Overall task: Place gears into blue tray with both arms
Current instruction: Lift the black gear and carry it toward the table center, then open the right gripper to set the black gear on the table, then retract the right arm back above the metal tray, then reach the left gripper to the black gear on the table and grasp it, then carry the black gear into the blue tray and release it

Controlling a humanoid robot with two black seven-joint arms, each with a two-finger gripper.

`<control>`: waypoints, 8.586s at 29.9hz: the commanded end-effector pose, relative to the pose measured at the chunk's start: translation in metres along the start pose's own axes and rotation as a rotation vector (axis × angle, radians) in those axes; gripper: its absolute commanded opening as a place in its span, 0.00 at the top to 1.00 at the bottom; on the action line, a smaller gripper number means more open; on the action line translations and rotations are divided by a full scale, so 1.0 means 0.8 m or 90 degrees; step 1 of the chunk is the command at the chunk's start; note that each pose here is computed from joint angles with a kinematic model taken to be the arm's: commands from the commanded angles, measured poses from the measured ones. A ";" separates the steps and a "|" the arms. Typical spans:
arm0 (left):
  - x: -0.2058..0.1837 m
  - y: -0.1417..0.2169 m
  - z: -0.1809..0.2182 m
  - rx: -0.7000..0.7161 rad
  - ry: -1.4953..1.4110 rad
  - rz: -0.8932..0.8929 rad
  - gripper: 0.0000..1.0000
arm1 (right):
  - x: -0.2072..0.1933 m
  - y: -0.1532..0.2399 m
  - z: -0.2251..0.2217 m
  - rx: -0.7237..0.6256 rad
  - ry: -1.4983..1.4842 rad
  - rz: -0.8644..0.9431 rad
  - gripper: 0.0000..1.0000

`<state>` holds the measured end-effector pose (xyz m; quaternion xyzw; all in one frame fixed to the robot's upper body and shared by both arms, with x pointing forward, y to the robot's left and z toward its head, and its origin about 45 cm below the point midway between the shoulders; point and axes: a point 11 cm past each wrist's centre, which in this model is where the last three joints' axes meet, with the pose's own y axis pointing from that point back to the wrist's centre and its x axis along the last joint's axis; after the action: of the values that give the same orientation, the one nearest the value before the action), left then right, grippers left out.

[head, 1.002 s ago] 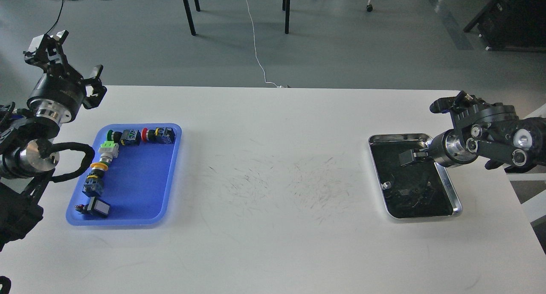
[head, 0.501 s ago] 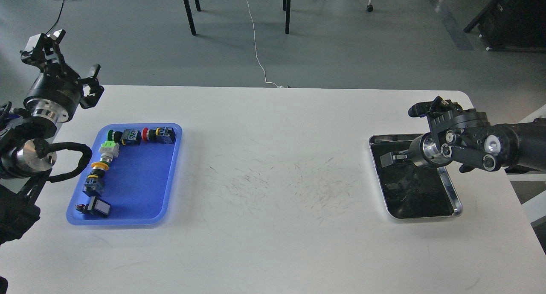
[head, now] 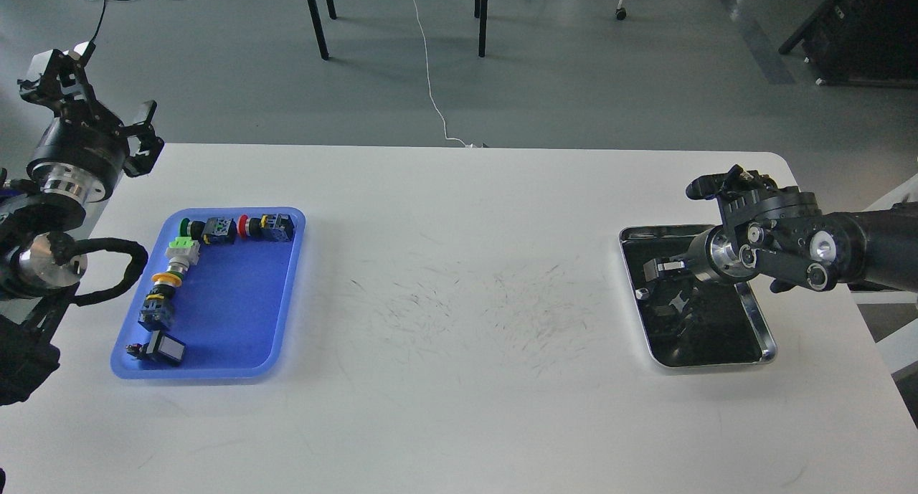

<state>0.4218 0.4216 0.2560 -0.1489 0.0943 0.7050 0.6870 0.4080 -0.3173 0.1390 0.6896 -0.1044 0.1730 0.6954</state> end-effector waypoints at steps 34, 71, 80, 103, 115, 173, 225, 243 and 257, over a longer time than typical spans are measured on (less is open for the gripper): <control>0.001 -0.001 0.002 -0.002 -0.002 0.003 0.02 | 0.134 0.133 -0.228 0.335 -0.086 0.117 0.98; 0.000 -0.003 0.011 -0.011 -0.003 0.001 0.02 | -0.005 0.029 -0.360 0.479 -0.269 0.017 0.94; -0.002 -0.004 0.013 -0.013 -0.005 -0.002 0.02 | -0.031 0.013 -0.356 0.472 -0.283 -0.009 0.92; 0.000 -0.004 0.011 -0.009 -0.009 -0.001 0.02 | -0.030 0.011 -0.354 0.470 -0.296 -0.005 0.20; 0.018 0.000 0.029 -0.015 -0.038 0.017 0.02 | 0.103 0.077 -0.346 0.602 -0.501 0.113 0.05; -0.253 0.180 -0.234 -0.027 -1.070 -0.785 0.02 | -0.053 0.083 0.114 0.946 -1.366 0.219 0.04; -0.226 0.189 -0.300 0.093 -1.054 -0.756 0.98 | -0.052 0.081 0.098 0.934 -1.345 0.188 0.04; -0.105 0.135 -0.141 0.017 -1.265 -0.625 0.99 | -0.047 0.088 0.092 0.948 -1.330 0.180 0.04; 0.039 0.143 -0.158 0.215 -1.316 -0.533 0.98 | -0.044 0.091 0.091 0.954 -1.326 0.179 0.04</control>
<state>0.3240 0.3929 0.1327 0.5662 -0.5037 0.1819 0.6266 0.3539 -0.3934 0.1933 0.7016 -0.5439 -0.3573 -0.2901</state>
